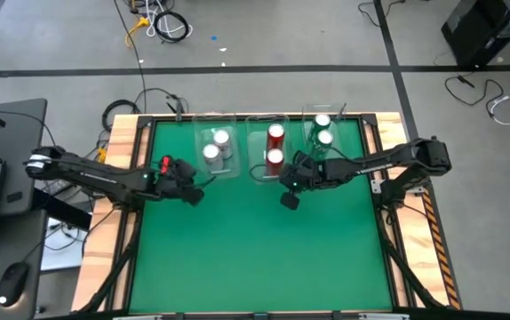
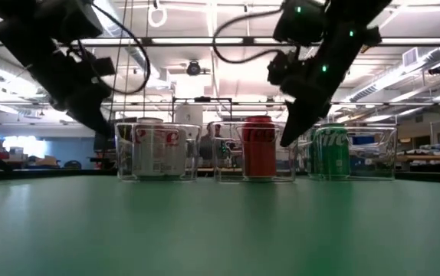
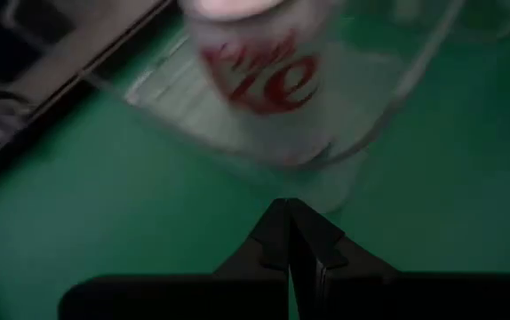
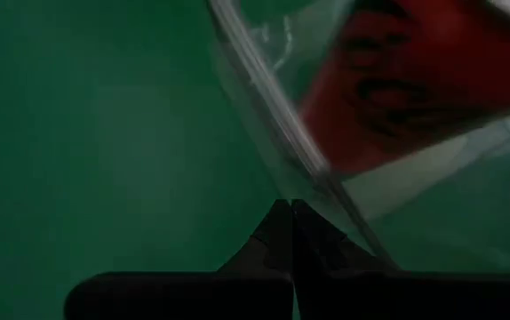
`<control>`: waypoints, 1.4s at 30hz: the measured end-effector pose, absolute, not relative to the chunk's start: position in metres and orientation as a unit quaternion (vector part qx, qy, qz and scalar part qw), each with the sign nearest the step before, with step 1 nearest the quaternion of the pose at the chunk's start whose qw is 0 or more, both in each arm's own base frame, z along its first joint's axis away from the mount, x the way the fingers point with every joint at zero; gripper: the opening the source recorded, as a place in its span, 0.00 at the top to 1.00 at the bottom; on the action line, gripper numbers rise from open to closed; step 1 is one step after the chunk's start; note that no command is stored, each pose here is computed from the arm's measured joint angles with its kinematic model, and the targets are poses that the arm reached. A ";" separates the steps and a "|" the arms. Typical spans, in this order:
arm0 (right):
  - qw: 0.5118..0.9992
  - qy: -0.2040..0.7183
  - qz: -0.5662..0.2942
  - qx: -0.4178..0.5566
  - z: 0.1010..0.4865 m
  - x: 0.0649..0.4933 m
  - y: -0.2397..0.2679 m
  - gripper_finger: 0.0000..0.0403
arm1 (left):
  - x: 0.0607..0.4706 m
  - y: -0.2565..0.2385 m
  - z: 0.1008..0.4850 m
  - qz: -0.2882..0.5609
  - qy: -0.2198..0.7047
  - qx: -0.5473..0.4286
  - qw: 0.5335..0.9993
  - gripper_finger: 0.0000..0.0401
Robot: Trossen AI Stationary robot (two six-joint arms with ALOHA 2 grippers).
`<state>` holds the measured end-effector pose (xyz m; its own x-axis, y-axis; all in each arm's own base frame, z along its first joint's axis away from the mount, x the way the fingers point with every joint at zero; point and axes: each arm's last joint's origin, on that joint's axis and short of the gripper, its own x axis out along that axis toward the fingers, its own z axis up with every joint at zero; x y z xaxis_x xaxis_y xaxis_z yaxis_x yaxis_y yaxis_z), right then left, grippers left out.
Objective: Sort soda cans
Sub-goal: Adjust the transparent bins, then return to Home Position
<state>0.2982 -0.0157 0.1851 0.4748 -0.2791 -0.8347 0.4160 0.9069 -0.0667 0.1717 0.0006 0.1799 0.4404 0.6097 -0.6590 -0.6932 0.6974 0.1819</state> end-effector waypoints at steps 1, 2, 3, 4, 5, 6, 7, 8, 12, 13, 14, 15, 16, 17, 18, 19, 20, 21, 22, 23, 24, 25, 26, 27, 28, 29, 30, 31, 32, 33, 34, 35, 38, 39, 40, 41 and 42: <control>0.855 0.469 -0.209 0.072 0.182 0.297 -0.020 0.99 | 0.172 0.000 0.183 0.373 0.356 -0.066 0.854 1.00; 0.855 0.467 -0.214 0.073 0.180 0.296 -0.025 0.99 | 0.172 -0.001 0.185 0.358 0.353 -0.070 0.861 1.00; 0.855 0.465 -0.219 0.072 0.179 0.295 -0.028 0.99 | 0.174 -0.001 0.188 0.340 0.350 -0.077 0.870 1.00; 0.855 0.461 -0.225 0.071 0.178 0.295 -0.032 0.99 | 0.176 -0.003 0.190 0.318 0.343 -0.081 0.880 1.00; 0.855 0.459 -0.231 0.069 0.178 0.295 -0.036 0.99 | 0.179 -0.004 0.192 0.294 0.337 -0.087 0.890 1.00; 0.857 0.455 -0.234 0.066 0.178 0.295 -0.040 0.99 | 0.182 -0.005 0.194 0.270 0.333 -0.089 0.899 1.00; 0.860 0.448 -0.235 0.063 0.178 0.296 -0.043 0.99 | 0.185 -0.007 0.194 0.247 0.331 -0.088 0.906 1.00; 0.865 0.438 -0.238 0.062 0.179 0.297 -0.046 0.99 | 0.189 -0.008 0.194 0.232 0.328 -0.086 0.912 1.00; 0.879 0.403 -0.246 0.062 0.185 0.302 -0.057 0.99 | 0.197 -0.007 0.183 0.246 0.348 -0.063 0.903 1.00; 0.880 0.401 -0.246 0.063 0.185 0.302 -0.058 0.99 | 0.198 -0.005 0.180 0.260 0.354 -0.056 0.897 1.00; 0.881 0.399 -0.246 0.064 0.185 0.302 -0.058 0.99 | 0.199 -0.004 0.176 0.275 0.360 -0.049 0.890 1.00; 0.883 0.395 -0.244 0.066 0.186 0.303 -0.059 0.99 | 0.201 -0.002 0.172 0.292 0.364 -0.044 0.883 1.00; 0.886 0.391 -0.241 0.068 0.186 0.303 -0.059 0.99 | 0.202 0.000 0.169 0.309 0.366 -0.038 0.877 1.00; 0.887 0.390 -0.239 0.068 0.186 0.304 -0.059 0.99 | 0.203 0.002 0.167 0.324 0.365 -0.032 0.872 1.00; 0.888 0.388 -0.237 0.068 0.187 0.304 -0.059 0.99 | 0.205 0.004 0.165 0.338 0.364 -0.026 0.867 1.00; 0.889 0.386 -0.237 0.068 0.187 0.304 -0.058 0.99 | 0.205 0.007 0.163 0.352 0.364 -0.019 0.862 1.00; 0.890 0.384 -0.235 0.067 0.187 0.305 -0.057 0.99 | 0.205 0.009 0.162 0.365 0.364 -0.017 0.857 1.00; 0.891 0.384 -0.233 0.066 0.187 0.305 -0.055 0.99 | 0.205 0.012 0.161 0.375 0.364 -0.016 0.852 1.00; 0.892 0.383 -0.232 0.064 0.188 0.306 -0.054 0.99 | 0.205 0.014 0.160 0.382 0.366 -0.016 0.848 1.00; 0.893 0.383 -0.229 0.062 0.188 0.306 -0.051 0.99 | 0.204 0.016 0.160 0.387 0.368 -0.018 0.845 1.00; 0.894 0.383 -0.225 0.060 0.188 0.306 -0.049 0.99 | 0.203 0.017 0.160 0.391 0.369 -0.020 0.843 1.00; 0.896 0.382 -0.221 0.058 0.190 0.306 -0.046 0.99 | 0.202 0.018 0.160 0.393 0.373 -0.020 0.840 1.00; 0.897 0.382 -0.217 0.057 0.191 0.306 -0.043 0.99 | 0.200 0.019 0.160 0.395 0.378 -0.019 0.837 1.00; 0.898 0.380 -0.213 0.055 0.192 0.305 -0.041 0.99 | 0.199 0.020 0.160 0.397 0.383 -0.018 0.834 1.00; 0.901 0.377 -0.210 0.055 0.195 0.305 -0.038 0.99 | 0.198 0.021 0.160 0.399 0.386 -0.017 0.832 1.00; 0.901 0.378 -0.206 0.053 0.197 0.304 -0.036 0.99 | 0.196 0.022 0.160 0.401 0.392 -0.015 0.828 1.00; 0.902 0.377 -0.204 0.050 0.199 0.303 -0.033 0.99 | 0.193 0.022 0.160 0.403 0.399 -0.012 0.823 1.00; 0.903 0.374 -0.205 0.043 0.202 0.301 -0.031 1.00 | 0.191 0.023 0.161 0.406 0.402 -0.010 0.821 1.00; 0.902 0.376 -0.209 0.034 0.205 0.298 -0.028 1.00 | 0.189 0.024 0.162 0.409 0.405 -0.009 0.818 1.00; 0.901 0.376 -0.213 0.026 0.209 0.295 -0.025 1.00 | 0.187 0.024 0.163 0.410 0.409 -0.008 0.815 1.00; 0.901 0.375 -0.216 0.020 0.213 0.292 -0.023 1.00 | 0.185 0.024 0.164 0.411 0.411 -0.007 0.814 1.00; 0.901 0.376 -0.218 0.015 0.216 0.289 -0.020 1.00 | 0.183 0.024 0.166 0.411 0.410 -0.008 0.814 1.00; 0.903 0.372 -0.213 0.013 0.228 0.279 -0.015 1.00 | 0.178 0.023 0.175 0.399 0.395 -0.020 0.827 1.00; 0.906 0.368 -0.210 0.012 0.232 0.276 -0.013 1.00 | 0.176 0.022 0.179 0.387 0.391 -0.024 0.835 1.00; 0.908 0.363 -0.208 0.009 0.235 0.273 -0.011 1.00 | 0.175 0.021 0.183 0.373 0.382 -0.032 0.845 1.00; 0.912 0.357 -0.204 0.007 0.237 0.271 -0.010 1.00 | 0.174 0.020 0.186 0.361 0.376 -0.034 0.853 1.00; 0.915 0.351 -0.199 0.003 0.239 0.268 -0.008 1.00 | 0.172 0.018 0.191 0.350 0.366 -0.039 0.861 1.00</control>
